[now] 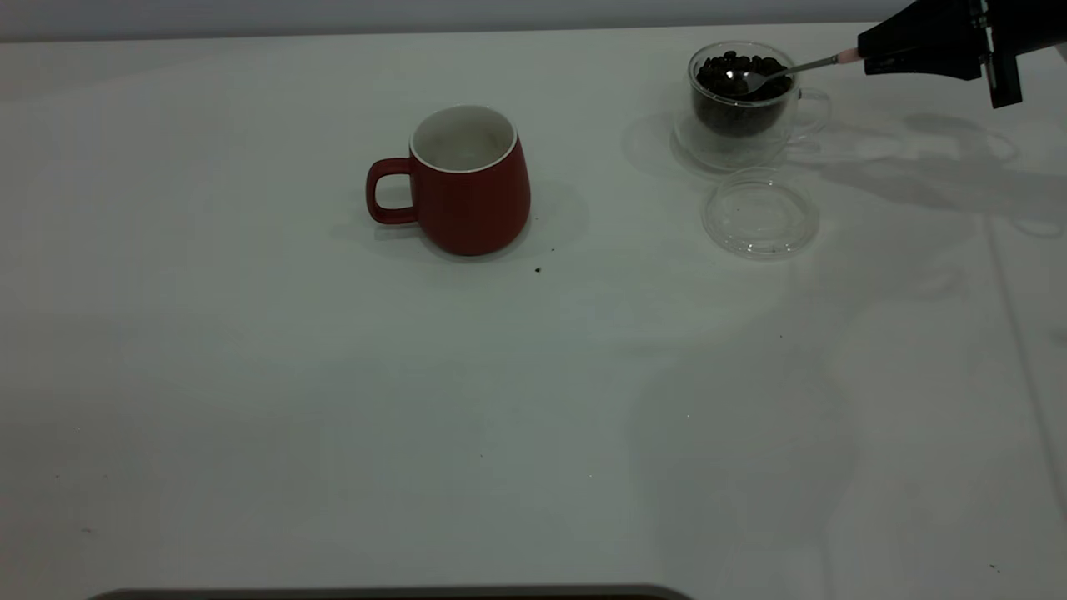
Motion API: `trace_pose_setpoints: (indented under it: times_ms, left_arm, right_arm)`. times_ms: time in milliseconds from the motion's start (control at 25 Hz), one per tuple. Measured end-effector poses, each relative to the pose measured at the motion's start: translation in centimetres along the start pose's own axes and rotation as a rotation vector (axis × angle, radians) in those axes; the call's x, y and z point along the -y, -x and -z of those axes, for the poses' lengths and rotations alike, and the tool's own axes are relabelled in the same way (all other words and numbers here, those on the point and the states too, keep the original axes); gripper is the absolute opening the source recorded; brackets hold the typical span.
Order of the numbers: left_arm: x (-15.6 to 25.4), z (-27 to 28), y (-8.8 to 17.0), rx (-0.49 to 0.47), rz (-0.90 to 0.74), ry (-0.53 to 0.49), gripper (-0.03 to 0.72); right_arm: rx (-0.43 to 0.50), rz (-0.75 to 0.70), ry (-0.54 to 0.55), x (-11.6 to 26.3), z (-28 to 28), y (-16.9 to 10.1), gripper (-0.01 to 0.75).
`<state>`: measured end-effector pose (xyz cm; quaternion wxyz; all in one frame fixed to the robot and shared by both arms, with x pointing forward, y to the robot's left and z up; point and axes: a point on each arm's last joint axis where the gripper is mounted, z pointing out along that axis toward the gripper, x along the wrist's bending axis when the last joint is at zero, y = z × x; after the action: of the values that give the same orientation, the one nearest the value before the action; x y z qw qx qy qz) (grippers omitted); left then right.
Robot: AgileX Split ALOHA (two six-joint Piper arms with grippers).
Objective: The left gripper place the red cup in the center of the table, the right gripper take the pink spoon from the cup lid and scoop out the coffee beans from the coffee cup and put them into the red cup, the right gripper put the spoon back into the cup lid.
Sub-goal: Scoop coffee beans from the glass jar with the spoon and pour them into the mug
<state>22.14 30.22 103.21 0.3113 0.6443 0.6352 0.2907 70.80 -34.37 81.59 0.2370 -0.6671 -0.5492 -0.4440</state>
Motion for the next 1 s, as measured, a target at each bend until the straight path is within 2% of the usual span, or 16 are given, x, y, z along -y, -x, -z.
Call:
trace_pose_setpoints:
  times_ms: [320, 640, 800, 1000]
  left_arm:
    - [0.0, 0.0, 0.0, 0.0, 0.0, 0.0, 0.586]
    - [0.0, 0.0, 0.0, 0.0, 0.0, 0.0, 0.586]
    - [0.0, 0.0, 0.0, 0.0, 0.0, 0.0, 0.586]
    - [0.0, 0.0, 0.0, 0.0, 0.0, 0.0, 0.586]
  right_arm:
    - [-0.037, -0.096, 0.026, -0.3, 1.2, 0.4, 0.095]
    - [-0.068, -0.198, 0.113, -1.0, 3.5, 1.5, 0.095]
    - [-0.071, -0.193, 0.095, -0.9, 2.6, 0.9, 0.095]
    - [-0.087, -0.158, 0.023, -0.2, -0.9, -1.3, 0.095]
